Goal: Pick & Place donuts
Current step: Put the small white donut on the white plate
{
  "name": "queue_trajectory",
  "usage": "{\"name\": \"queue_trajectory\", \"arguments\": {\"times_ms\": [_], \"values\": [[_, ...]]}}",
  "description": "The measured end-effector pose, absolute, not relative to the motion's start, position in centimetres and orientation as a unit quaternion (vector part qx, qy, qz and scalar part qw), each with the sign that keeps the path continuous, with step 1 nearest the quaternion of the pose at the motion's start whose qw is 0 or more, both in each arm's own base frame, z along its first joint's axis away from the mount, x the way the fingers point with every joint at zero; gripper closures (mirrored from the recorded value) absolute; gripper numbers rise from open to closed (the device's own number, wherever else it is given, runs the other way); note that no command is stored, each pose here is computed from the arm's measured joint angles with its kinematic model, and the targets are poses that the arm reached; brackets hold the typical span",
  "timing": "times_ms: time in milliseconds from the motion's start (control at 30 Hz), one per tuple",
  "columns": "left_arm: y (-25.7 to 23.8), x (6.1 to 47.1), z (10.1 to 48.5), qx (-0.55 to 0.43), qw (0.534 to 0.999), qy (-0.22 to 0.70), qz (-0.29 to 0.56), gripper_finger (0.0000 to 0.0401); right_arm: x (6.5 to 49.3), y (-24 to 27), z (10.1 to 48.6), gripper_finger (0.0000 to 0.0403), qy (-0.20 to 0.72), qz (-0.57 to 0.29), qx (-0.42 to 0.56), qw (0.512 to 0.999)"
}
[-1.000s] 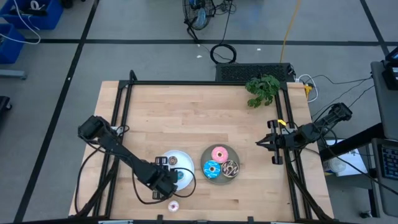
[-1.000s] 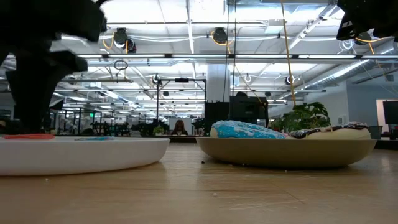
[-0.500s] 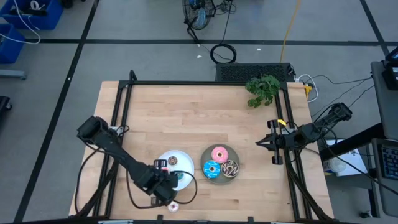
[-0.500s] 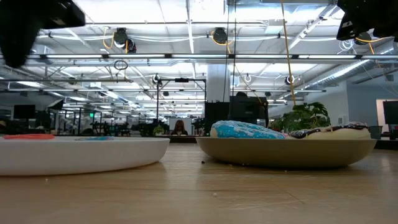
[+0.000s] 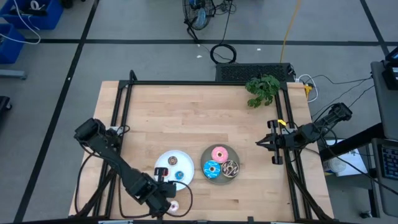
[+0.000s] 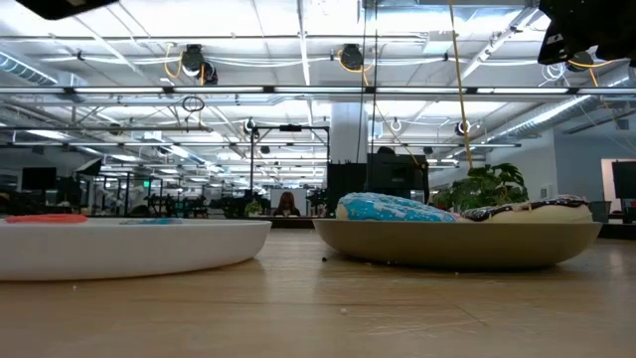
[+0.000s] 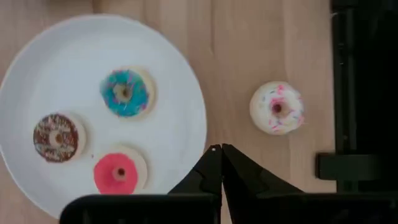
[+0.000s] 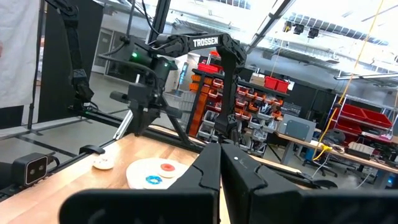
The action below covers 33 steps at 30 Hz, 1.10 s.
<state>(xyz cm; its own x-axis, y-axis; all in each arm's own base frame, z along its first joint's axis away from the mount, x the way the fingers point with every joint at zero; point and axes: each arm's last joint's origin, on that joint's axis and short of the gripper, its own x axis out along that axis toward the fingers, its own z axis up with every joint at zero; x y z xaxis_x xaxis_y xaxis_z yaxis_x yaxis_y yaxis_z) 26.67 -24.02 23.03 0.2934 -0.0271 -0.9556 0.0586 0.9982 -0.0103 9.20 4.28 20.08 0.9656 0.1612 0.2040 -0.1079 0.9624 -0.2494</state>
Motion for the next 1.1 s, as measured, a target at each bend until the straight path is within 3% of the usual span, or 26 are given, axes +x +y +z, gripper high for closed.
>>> {"name": "queue_trajectory", "arguments": {"times_ms": [567, 867, 1100], "values": [[-25.6, 27.2, 23.6, 0.038, 0.861, 0.505, -0.047, 0.0384, 9.3, 4.3, 20.0, 0.0403, -0.107, 0.068, -0.133, 0.983], [-27.5, 27.6, 22.2, -0.008, 0.881, 0.466, -0.076, 0.0396, 9.3, 4.3, 20.1, 0.0403, -0.115, 0.066, -0.140, 0.981], [-30.3, 29.7, 22.2, 0.025, 0.853, 0.514, -0.082, 0.0397, 9.3, 4.3, 20.1, 0.0403, -0.115, 0.065, -0.145, 0.981]]}}
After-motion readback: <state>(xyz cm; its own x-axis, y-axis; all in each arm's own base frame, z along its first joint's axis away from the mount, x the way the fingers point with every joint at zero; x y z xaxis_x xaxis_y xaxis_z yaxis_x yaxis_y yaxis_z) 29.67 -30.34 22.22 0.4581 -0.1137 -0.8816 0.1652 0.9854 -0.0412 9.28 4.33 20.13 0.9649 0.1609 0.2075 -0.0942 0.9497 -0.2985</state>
